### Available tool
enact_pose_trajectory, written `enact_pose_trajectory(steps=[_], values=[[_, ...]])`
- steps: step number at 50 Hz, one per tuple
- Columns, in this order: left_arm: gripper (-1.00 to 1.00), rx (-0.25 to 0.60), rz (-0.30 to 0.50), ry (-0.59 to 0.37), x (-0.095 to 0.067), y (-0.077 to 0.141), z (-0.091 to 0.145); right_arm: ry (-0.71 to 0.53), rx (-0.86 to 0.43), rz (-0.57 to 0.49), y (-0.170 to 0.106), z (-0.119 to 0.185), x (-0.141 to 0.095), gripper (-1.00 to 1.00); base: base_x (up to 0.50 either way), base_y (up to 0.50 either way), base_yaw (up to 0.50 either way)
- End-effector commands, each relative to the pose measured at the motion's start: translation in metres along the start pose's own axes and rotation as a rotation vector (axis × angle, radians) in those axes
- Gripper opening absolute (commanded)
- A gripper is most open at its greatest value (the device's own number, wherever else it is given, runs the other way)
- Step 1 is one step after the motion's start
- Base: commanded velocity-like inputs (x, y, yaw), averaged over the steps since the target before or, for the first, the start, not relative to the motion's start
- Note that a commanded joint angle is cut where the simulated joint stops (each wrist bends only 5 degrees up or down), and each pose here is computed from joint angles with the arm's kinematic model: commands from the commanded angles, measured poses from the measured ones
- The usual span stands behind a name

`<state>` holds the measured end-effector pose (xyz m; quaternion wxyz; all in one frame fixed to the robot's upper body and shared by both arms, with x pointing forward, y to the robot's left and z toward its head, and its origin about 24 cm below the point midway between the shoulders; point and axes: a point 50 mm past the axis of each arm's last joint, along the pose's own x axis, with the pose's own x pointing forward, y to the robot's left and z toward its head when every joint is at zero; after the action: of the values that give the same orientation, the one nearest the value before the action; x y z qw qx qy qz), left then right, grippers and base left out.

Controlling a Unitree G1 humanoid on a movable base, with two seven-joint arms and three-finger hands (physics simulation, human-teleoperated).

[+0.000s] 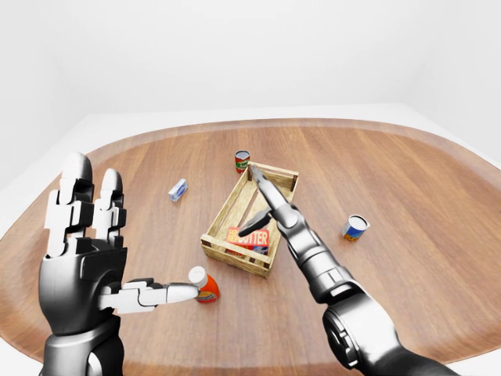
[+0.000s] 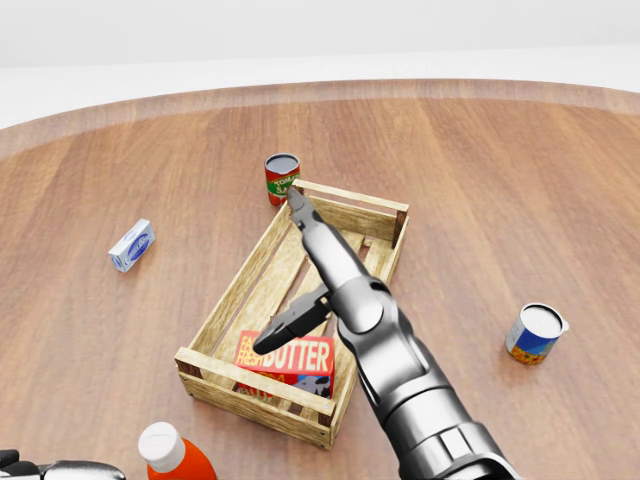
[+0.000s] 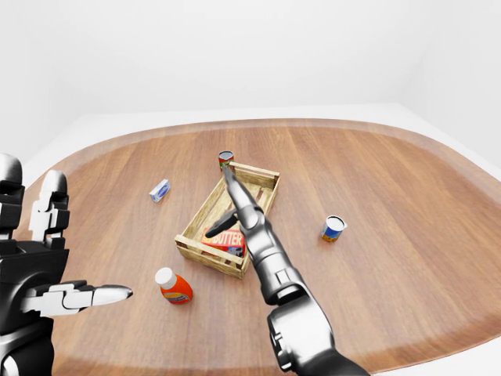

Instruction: Pick up the butter and put it in the tray.

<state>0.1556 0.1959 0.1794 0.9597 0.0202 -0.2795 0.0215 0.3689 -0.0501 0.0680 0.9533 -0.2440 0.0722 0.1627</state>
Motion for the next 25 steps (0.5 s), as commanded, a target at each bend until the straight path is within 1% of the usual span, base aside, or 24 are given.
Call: enact_pose_trajectory(steps=[1,4,5,6,8,9,13,14,15,18,20,22,25], values=[[1.00,0.001,0.001,-0.001,0.000,0.000,0.001,-0.567,-0.199,-0.011,-0.006,0.103,-0.074,1.00,0.00,0.00,0.00],[1.00,0.002,0.001,-0.002,0.000,0.000,0.001,-0.687,-0.294,-0.023,-0.006,0.125,-0.104,1.00,0.00,0.00,0.00],[1.00,0.002,0.000,0.001,-0.001,0.000,0.000,-0.742,-0.360,-0.017,-0.003,0.134,-0.122,1.00,0.00,0.00,0.00],[1.00,0.001,0.000,0.004,-0.001,0.000,0.000,-0.754,-0.405,-0.023,-0.002,0.136,-0.129,1.00,0.00,0.00,0.00],[1.00,0.002,-0.001,0.001,-0.001,0.000,0.001,-0.775,-0.434,-0.024,-0.002,0.141,-0.140,1.00,0.00,0.00,0.00],[1.00,0.002,-0.001,0.001,-0.001,0.000,0.001,-0.796,-0.498,-0.037,-0.001,0.144,-0.153,1.00,0.00,0.00,0.00],[1.00,0.003,-0.001,0.001,-0.002,0.000,0.001,-0.790,-0.572,-0.046,0.002,0.146,-0.171,1.00,0.00,0.00,0.00],[1.00,0.003,-0.002,-0.001,-0.001,0.000,0.001,-0.784,-0.581,-0.046,0.003,0.146,-0.174,1.00,0.00,0.00,0.00],[1.00,0.003,-0.001,0.001,-0.002,-0.001,0.001,-0.805,-0.562,-0.042,0.005,0.146,-0.183,1.00,0.00,0.00,0.00],[1.00,0.004,-0.002,-0.001,-0.002,0.000,0.002,-0.797,-0.559,-0.056,0.010,0.142,-0.194,1.00,0.00,0.00,0.00],[1.00,0.005,-0.001,-0.006,-0.001,0.000,0.003,-0.807,-0.536,-0.056,0.014,0.140,-0.203,1.00,0.00,0.00,0.00],[1.00,0.004,-0.002,-0.001,-0.002,0.000,0.002,-0.821,-0.537,-0.064,0.020,0.137,-0.217,1.00,0.00,0.00,0.00],[1.00,0.004,-0.003,0.001,-0.002,0.000,0.001,-0.857,-0.520,-0.089,0.022,0.138,-0.236,1.00,0.00,0.00,0.00]])
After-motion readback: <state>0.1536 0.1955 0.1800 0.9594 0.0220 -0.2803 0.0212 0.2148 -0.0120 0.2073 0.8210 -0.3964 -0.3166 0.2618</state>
